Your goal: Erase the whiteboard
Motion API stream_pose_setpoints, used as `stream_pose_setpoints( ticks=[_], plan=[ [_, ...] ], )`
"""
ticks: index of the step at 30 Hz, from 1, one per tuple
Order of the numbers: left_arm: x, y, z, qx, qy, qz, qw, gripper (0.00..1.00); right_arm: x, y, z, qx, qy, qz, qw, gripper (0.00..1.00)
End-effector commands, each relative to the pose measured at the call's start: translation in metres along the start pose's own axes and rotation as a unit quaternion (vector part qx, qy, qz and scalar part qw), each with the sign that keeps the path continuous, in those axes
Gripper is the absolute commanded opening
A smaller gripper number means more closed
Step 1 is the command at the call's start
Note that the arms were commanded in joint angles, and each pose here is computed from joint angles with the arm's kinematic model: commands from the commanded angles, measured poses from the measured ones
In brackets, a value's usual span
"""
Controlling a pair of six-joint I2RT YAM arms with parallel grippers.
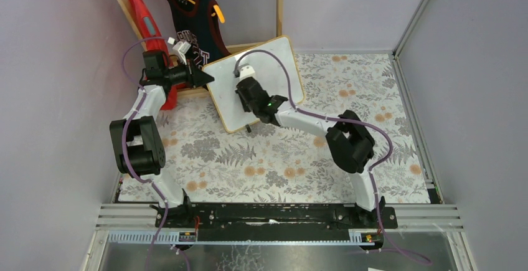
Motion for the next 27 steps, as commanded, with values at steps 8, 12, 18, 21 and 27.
stream_pose_setpoints(
  ticks=[8,12,18,21,27],
  plan=[
    [-0.001,-0.025,0.016,-0.013,0.055,0.033,0.998,0.0,0.005,0.041,-0.032,-0.014,-0.034,-0.044,0.998,0.0],
    [-0.001,-0.024,0.015,-0.014,0.055,0.032,0.998,0.0,0.002,0.045,0.003,0.004,-0.01,-0.049,0.999,0.0],
    [-0.002,-0.025,0.014,-0.014,0.054,0.032,0.998,0.0,-0.003,0.054,0.05,0.021,0.025,-0.055,0.998,0.0],
    [-0.002,-0.025,0.014,-0.014,0.054,0.032,0.998,0.0,-0.004,0.057,0.062,0.021,0.039,-0.06,0.997,0.0],
    [-0.002,-0.026,0.014,-0.015,0.054,0.034,0.998,0.0,-0.006,0.063,0.066,0.031,0.042,-0.066,0.996,0.0]
  ],
)
Point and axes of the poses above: each gripper's point midway between its finger pads, its own x axis back along the fingers, its own z axis along the line the jaws close on, y = z × x, the point moved 8 cm from there along x, back along the fingers, and after that the axes turned 5 degrees about x, right-handed, at the moved point
